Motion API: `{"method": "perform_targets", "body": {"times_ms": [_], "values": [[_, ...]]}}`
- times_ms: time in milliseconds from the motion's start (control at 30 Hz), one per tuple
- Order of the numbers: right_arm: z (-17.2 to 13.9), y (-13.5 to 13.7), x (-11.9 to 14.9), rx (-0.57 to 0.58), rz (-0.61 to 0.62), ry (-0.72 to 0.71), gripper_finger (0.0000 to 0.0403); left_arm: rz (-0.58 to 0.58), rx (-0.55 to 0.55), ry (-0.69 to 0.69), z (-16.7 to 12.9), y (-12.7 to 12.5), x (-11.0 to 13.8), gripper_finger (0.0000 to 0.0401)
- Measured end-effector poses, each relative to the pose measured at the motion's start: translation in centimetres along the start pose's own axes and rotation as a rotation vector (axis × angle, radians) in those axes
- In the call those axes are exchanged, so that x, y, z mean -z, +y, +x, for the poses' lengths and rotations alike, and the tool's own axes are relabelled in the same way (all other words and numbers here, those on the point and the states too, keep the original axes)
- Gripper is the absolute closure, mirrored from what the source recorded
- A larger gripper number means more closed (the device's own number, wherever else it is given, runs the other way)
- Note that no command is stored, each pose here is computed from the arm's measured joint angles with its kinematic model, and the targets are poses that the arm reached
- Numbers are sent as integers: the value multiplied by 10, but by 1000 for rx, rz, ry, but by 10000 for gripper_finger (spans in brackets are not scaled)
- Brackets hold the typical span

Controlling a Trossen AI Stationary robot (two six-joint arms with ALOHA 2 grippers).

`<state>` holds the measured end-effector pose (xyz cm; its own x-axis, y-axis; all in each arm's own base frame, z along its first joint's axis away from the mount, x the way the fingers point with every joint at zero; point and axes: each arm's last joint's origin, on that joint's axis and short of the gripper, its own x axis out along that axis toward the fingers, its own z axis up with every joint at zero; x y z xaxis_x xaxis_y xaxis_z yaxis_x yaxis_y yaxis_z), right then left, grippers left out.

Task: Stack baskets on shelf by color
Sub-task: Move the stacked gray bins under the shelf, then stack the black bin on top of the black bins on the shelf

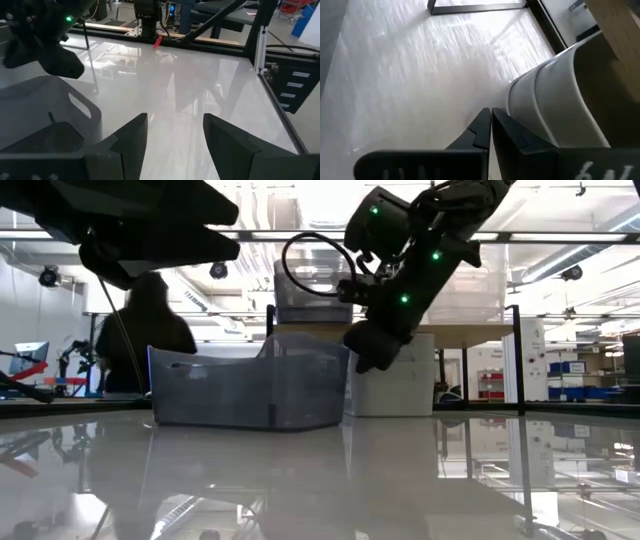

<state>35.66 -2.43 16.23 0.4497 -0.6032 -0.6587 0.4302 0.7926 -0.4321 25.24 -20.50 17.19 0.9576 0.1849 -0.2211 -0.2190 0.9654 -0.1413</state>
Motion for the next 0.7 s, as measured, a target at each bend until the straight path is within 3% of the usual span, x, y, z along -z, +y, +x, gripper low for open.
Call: {"method": "perform_targets", "body": {"times_ms": [167,433,533,700], "values": [[-15,18,0,-46,-21,-33,394,4,29,5,-2,-4,-3,223],[-80,81,18,-208,-105,-110,394,58,37,68,-31,1,-34,223],[-110,105,32,-277,-98,-135,394,7,-46,159,-47,22,-48,223],[-163,140,63,-341,-95,-225,394,-106,-323,309,-68,80,-55,223]]}}
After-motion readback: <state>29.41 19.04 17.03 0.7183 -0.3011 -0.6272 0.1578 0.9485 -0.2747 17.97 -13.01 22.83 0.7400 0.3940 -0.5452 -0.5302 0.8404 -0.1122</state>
